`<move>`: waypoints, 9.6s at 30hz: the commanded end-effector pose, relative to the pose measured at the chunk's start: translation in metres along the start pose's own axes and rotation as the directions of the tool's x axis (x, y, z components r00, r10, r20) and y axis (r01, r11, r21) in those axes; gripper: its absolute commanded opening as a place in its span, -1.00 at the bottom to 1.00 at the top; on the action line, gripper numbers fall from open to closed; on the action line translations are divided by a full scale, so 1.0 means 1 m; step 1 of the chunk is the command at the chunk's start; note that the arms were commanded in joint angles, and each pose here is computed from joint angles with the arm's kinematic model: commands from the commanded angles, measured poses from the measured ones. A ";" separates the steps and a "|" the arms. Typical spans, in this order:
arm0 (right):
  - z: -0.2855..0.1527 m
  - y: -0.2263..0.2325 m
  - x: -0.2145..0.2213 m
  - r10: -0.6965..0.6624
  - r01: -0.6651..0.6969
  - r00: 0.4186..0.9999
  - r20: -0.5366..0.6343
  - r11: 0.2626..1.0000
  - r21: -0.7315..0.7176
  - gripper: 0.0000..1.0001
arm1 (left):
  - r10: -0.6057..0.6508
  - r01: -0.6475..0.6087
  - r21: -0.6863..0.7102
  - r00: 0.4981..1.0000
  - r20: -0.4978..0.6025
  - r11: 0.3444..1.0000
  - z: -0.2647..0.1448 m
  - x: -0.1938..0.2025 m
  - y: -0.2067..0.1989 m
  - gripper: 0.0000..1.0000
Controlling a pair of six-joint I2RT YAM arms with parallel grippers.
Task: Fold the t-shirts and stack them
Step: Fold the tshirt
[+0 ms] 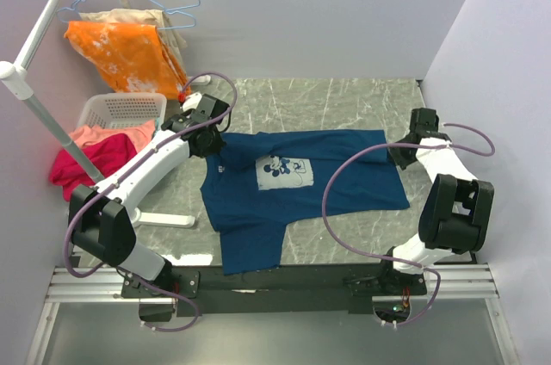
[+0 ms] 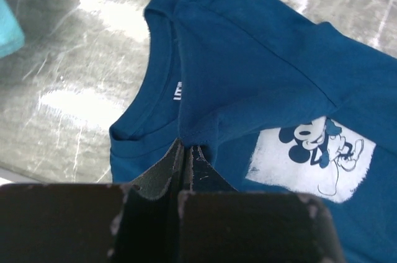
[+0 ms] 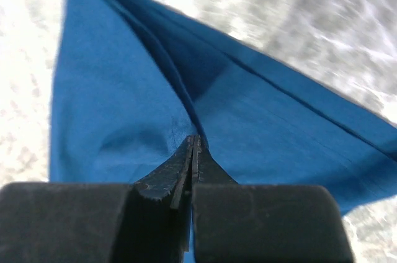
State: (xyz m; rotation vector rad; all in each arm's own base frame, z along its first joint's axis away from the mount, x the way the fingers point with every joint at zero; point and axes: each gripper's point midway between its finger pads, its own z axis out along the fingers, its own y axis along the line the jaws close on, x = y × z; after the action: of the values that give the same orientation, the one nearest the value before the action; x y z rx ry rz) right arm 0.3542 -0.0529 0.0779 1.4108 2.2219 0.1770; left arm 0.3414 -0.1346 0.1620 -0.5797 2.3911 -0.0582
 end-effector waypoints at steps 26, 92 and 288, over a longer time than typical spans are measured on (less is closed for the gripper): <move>0.024 -0.036 0.001 0.103 -0.107 0.994 0.027 0.969 0.222 -1.00 | 0.057 -0.087 -0.113 0.968 -0.246 0.990 -0.008 0.078 0.046 -0.98; 0.043 0.206 -0.110 0.100 -0.028 0.959 0.266 0.965 -0.261 -1.00 | -0.066 0.070 -0.020 0.985 0.161 0.997 0.085 -0.155 -0.056 -0.98; 0.021 0.057 -0.033 -0.058 0.052 0.988 0.140 0.998 0.046 -1.00 | -0.013 0.017 -0.054 0.997 0.071 0.998 0.018 -0.026 -0.025 -0.99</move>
State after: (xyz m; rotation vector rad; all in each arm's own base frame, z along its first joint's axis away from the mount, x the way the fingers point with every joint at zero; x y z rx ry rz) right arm 0.4284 -0.0513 0.0932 1.2954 2.1803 0.0529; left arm 0.3864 -0.1503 0.1536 -0.5694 2.3747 0.0360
